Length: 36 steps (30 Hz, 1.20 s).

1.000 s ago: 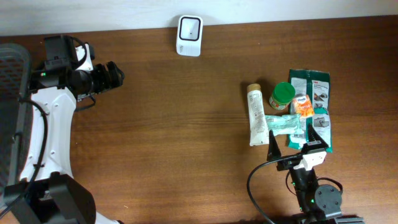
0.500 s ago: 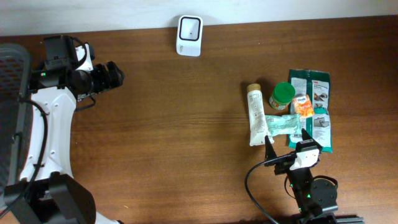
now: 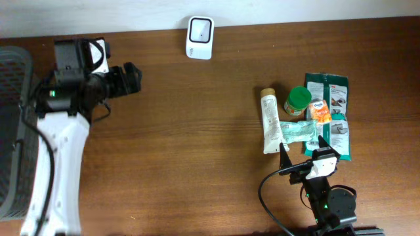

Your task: Scan the item barcode

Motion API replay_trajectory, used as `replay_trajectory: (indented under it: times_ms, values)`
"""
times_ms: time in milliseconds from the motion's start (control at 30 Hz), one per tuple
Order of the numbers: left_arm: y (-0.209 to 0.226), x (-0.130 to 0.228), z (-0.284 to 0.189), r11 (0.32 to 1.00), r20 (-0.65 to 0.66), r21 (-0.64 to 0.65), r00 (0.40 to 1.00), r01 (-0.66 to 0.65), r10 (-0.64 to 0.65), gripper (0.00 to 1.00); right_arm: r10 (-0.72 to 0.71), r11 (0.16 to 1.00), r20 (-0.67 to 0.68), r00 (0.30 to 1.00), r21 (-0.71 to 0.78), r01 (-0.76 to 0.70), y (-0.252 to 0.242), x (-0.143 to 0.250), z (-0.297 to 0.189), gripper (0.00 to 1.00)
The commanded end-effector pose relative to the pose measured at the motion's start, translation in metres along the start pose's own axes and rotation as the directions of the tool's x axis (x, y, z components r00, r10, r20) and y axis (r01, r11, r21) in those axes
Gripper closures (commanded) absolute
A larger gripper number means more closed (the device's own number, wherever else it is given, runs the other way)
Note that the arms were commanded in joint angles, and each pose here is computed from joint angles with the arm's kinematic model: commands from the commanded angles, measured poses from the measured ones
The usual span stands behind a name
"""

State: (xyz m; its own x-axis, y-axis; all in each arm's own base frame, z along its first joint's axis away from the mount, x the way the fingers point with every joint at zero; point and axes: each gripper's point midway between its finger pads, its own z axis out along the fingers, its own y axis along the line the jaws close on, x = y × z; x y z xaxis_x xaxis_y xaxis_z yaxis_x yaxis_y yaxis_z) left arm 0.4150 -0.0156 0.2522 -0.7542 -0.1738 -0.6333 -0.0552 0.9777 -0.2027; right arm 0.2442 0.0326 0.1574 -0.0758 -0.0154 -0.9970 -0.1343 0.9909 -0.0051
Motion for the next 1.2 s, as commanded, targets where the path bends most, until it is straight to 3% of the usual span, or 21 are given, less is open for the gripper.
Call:
replay_trajectory:
  times_ms: [0, 167, 300, 367, 533, 700, 800, 900, 1167]
  values:
    - [-0.003, -0.003, -0.026, 0.999, 0.150, -0.038, 0.988, -0.037, 0.042, 0.01, -0.005, 1.000, 0.001, 1.000, -0.011, 0.005, 0.002, 0.001, 0.000, 0.02]
    - [0.000, 0.028, -0.047, 0.998, 0.448, 0.010, 0.892, -0.067, 0.056, 0.01, -0.005, 1.000, 0.001, 1.000, -0.011, 0.005, 0.002, 0.001, 0.000, 0.02]
    - [0.013, 0.084, -0.067, 0.997, 0.622, 0.013, 0.781, -0.078, 0.053, 0.01, -0.005, 1.000, 0.001, 1.000, -0.011, 0.005, 0.002, 0.001, 0.000, 0.02]
    - [0.026, 0.106, -0.071, 0.998, 0.660, -0.029, 0.748, -0.058, 0.062, 0.01, -0.005, 1.000, 0.001, 1.000, -0.011, 0.005, 0.002, 0.001, 0.000, 0.02]
    - [0.032, 0.134, -0.082, 0.966, 0.762, -0.176, 0.595, -0.190, 0.256, 0.01, -0.005, 1.000, 0.001, 1.000, -0.011, 0.005, 0.002, 0.001, 0.000, 0.02]
    - [0.038, 0.157, -0.070, 0.925, 0.762, -0.278, 0.527, -0.259, 0.377, 0.01, -0.005, 1.000, 0.001, 1.000, -0.011, 0.005, 0.002, 0.001, 0.000, 0.02]
    - [0.041, 0.166, -0.063, 0.924, 0.734, -0.276, 0.562, -0.265, 0.381, 0.01, -0.005, 1.000, 0.001, 1.000, -0.011, 0.005, 0.002, 0.001, 0.000, 0.02]
    - [0.042, 0.186, -0.040, 0.921, 0.658, -0.242, 0.646, -0.306, 0.387, 0.01, -0.005, 1.000, 0.001, 1.000, -0.011, 0.005, 0.002, 0.001, 0.000, 0.02]
    - [0.039, 0.186, -0.040, 0.920, 0.660, -0.232, 0.644, -0.315, 0.387, 0.01, -0.005, 1.000, 0.001, 1.000, -0.011, 0.005, 0.002, 0.001, 0.000, 0.02]
